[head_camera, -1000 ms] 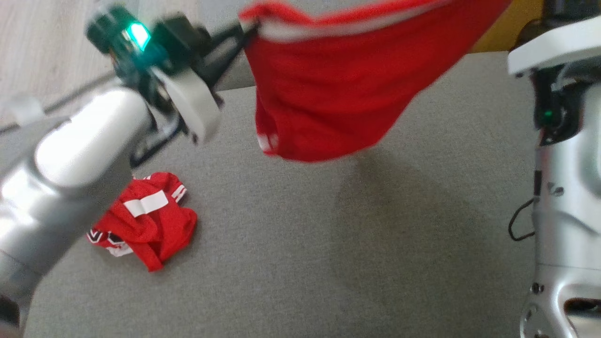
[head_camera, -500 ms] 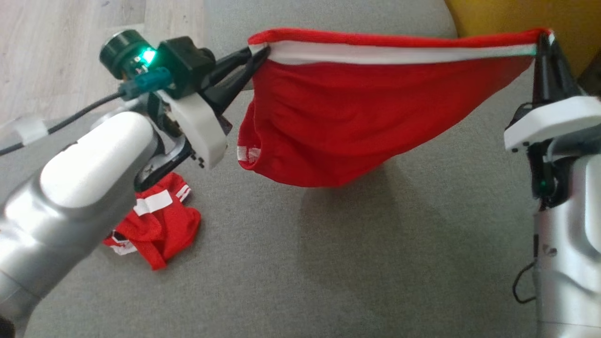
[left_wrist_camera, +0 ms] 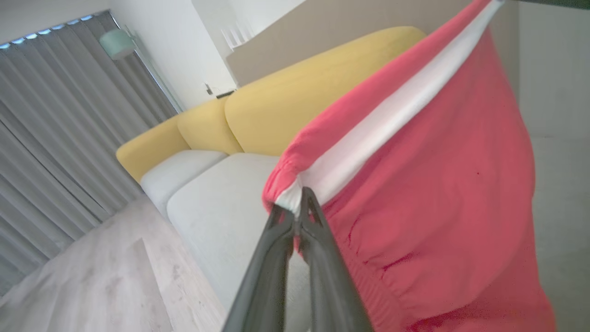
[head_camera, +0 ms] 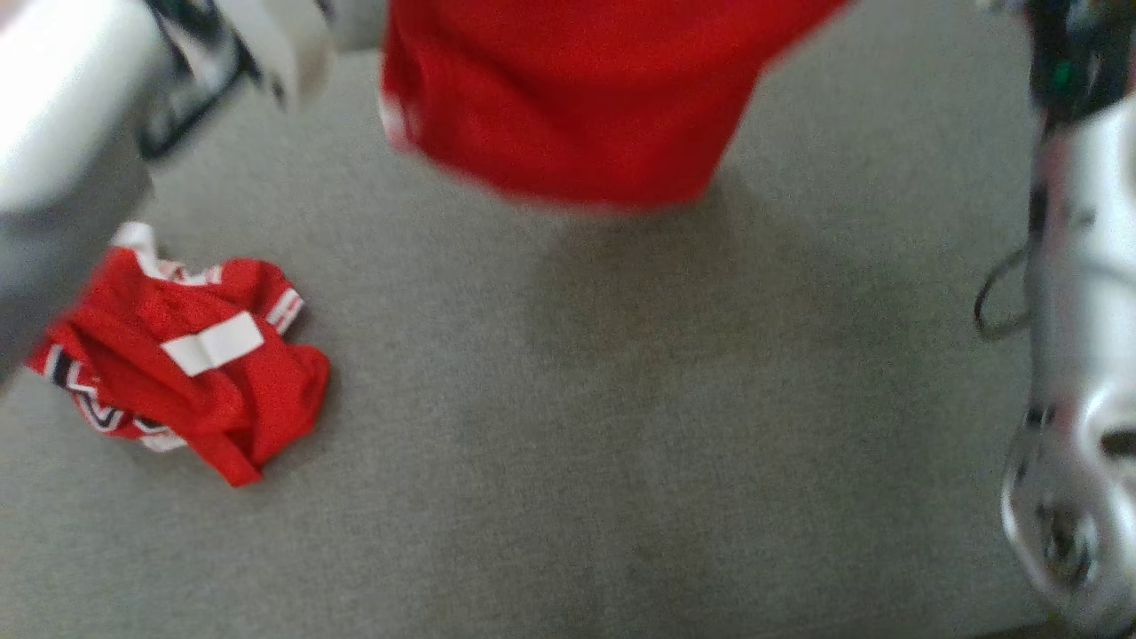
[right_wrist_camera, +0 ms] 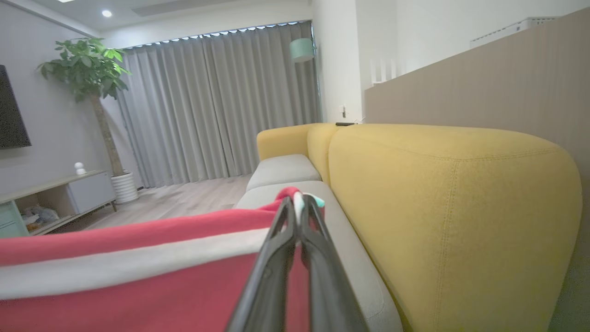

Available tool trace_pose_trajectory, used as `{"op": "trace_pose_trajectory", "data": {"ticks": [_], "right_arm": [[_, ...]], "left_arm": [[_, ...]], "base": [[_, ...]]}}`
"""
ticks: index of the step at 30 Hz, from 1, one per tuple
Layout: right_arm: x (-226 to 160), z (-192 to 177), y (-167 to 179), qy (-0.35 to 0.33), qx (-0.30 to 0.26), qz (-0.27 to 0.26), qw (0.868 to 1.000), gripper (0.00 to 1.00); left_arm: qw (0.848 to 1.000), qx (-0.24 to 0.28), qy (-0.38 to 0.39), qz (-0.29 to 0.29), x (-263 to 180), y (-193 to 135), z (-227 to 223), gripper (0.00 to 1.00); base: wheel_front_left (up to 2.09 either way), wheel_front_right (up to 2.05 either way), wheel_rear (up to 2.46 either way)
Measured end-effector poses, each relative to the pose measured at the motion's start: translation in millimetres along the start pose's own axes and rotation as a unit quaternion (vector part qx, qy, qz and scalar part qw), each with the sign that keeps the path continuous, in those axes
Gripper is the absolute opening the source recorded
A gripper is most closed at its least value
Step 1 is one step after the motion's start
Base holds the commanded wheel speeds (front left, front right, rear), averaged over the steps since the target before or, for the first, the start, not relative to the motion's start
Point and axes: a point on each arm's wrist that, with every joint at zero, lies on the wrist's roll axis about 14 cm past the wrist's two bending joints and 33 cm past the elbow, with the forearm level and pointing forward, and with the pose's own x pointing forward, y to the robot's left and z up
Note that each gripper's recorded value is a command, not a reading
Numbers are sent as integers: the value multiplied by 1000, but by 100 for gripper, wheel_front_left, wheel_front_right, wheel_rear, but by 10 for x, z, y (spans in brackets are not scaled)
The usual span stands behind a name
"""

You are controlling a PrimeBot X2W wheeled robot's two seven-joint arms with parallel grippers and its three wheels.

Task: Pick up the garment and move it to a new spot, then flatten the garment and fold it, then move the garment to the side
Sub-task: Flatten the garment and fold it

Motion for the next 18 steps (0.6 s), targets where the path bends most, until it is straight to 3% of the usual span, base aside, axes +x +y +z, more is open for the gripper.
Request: {"op": "trace_pose_trajectory", "data": {"ticks": [3, 11, 15, 18], "right_arm": [[337, 17, -14, -20, -6, -4, 1000, 0], [782, 28, -184, -89, -2, -32, 996, 0], [780, -681, -265, -8, 4, -44, 999, 0], [591, -1251, -323, 71, -13, -46, 996, 0]], "left_arm": [[999, 21, -41, 29, 258, 324, 138, 0], [988, 26, -142, 58, 688, 613, 336, 0], [992, 0, -123, 32, 881, 352, -70, 0], [996, -37, -86, -7, 877, -49, -501, 0]], "base": [[0, 0, 0], [0, 0, 0], [0, 0, 0], [0, 0, 0]]}}
